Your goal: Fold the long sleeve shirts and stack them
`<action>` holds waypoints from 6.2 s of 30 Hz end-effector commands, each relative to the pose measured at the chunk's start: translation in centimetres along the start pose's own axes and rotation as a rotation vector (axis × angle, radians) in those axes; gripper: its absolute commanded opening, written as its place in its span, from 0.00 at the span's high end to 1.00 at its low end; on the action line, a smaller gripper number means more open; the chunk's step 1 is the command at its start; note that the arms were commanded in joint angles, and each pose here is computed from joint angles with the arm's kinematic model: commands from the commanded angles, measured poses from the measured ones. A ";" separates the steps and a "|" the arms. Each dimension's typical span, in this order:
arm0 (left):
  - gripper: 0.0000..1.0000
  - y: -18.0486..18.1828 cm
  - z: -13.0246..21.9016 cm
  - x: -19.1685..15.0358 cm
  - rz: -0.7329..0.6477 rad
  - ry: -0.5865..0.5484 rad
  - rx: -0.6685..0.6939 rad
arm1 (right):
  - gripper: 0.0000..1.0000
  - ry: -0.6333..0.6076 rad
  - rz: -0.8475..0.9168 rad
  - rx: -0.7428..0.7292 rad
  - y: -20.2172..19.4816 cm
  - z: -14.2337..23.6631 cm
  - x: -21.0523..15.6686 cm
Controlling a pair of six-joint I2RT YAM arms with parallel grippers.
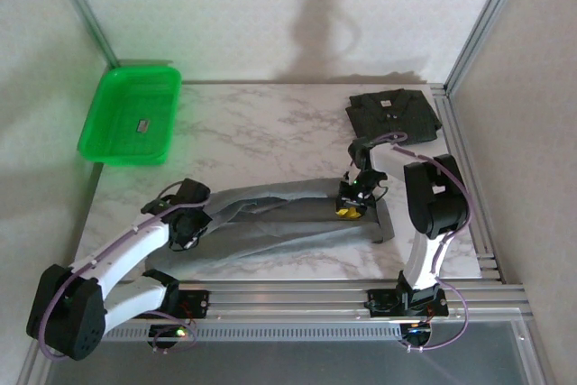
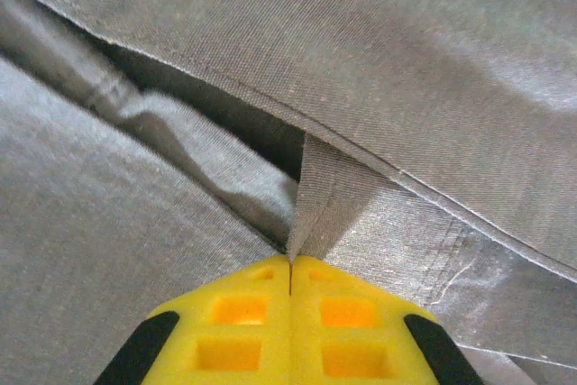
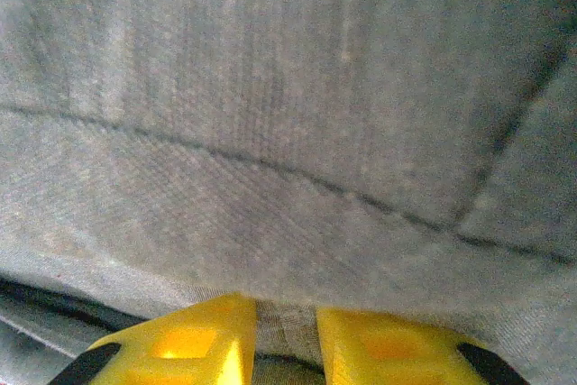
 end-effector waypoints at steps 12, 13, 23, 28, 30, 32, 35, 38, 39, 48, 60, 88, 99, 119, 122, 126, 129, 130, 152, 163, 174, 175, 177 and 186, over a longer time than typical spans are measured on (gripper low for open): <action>1.00 2.2 1.1 2.8 -0.167 -0.122 0.265 | 0.76 0.024 -0.002 -0.177 -1.2 -2.4 -0.2; 1.00 2.2 1.0 2.8 -0.165 -0.122 0.267 | 0.76 0.025 -0.004 -0.177 -1.3 -2.4 -0.2; 1.00 3.2 0.1 3.0 -0.127 -0.130 0.368 | 0.76 0.033 -0.007 -0.178 -1.3 -2.5 -0.2; 0.79 3.1 0.9 3.2 -0.098 -0.154 0.369 | 0.73 0.020 0.015 -0.164 -1.3 -2.2 -0.5; 0.68 3.2 1.7 3.0 -0.077 -0.155 0.354 | 0.70 0.007 0.029 -0.154 -1.2 -1.8 -0.8; 0.62 3.3 3.0 2.8 -0.042 -0.155 0.317 | 0.67 -0.009 0.038 -0.144 -1.3 -1.3 -1.2; 0.53 3.2 5.2 2.7 0.011 -0.164 0.254 | 0.63 -0.037 0.061 -0.111 -0.9 0.1 -1.8; 0.48 1.6 7.7 4.1 0.030 -0.220 0.167 | 0.58 -0.074 0.139 -0.017 0.5 2.4 -2.9; 0.47 0.8 8.3 4.8 0.025 -0.242 0.137 | 0.56 -0.091 0.178 0.016 1.1 3.3 -3.3; 0.47 -13.2 6.7 9.8 -0.310 -0.246 -0.279 | 0.44 -0.167 0.432 0.154 8.1 8.9 -2.5; 0.74 -19.1 -0.5 7.9 -0.544 -0.112 -0.465 | 0.50 -0.125 0.415 0.146 16.8 3.7 4.0; 0.82 -5.2 -5.6 2.9 -0.330 -0.104 -0.092 | 0.51 -0.338 0.443 -0.187 7.2 1.8 -0.5; 0.82 -4.9 -5.2 3.6 -0.255 -0.141 -0.134 | 0.61 -0.113 0.128 -0.180 2.9 0.1 -3.8; 0.85 -0.6 -5.3 4.2 -0.166 -0.179 0.051 | 0.66 -0.306 -0.117 -0.416 -1.4 0.8 5.9; 0.84 -1.5 -4.5 4.9 -0.173 -0.196 0.025 | 0.62 -0.329 -0.073 -0.337 0.2 2.2 6.1; 0.76 -3.0 -1.8 6.4 -0.151 -0.254 -0.033 | 0.58 -0.373 -0.035 -0.196 2.2 6.1 4.2; 0.67 -4.1 1.0 7.2 -0.125 -0.297 -0.103 | 0.56 -0.364 0.054 -0.070 4.6 8.2 1.9; 0.65 -4.4 1.8 7.4 -0.116 -0.312 -0.125 | 0.56 -0.345 0.080 -0.047 5.3 8.5 1.2; 0.85 -2.9 -4.7 2.6 -0.064 -0.040 -0.176 | 0.90 -0.044 0.138 -0.160 8.7 -2.7 1.6; 0.48 -4.5 1.8 6.5 -0.055 -0.207 -0.214 | 0.54 -0.266 0.053 -0.130 7.0 8.6 -0.6; 0.47 -8.7 -1.1 5.5 -0.330 0.007 -0.235 | 0.56 -0.245 -0.269 -0.249 -0.4 2.7 4.3; 0.49 -8.1 -2.1 5.0 -0.324 0.039 -0.216 | 0.56 -0.241 -0.272 -0.240 0.2 2.3 4.9; 0.56 -6.1 -3.9 4.0 -0.295 0.087 -0.118 | 0.57 -0.239 -0.254 -0.229 2.0 1.6 5.9; 0.64 -0.4 -6.9 1.6 -0.194 0.173 0.131 | 0.56 -0.312 -0.243 -0.135 13.2 -0.1 15.3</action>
Point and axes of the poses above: each hand's point on the last joint's axis, 136 mm out from that joint toward the fingers, its own z axis back along the fingers, its own y axis along the line the jaws close on, x = y × z, the point moved 6 cm from there along z, back along the fingers, and after that the axes turned 13 degrees about -z, right-handed, at the moved point
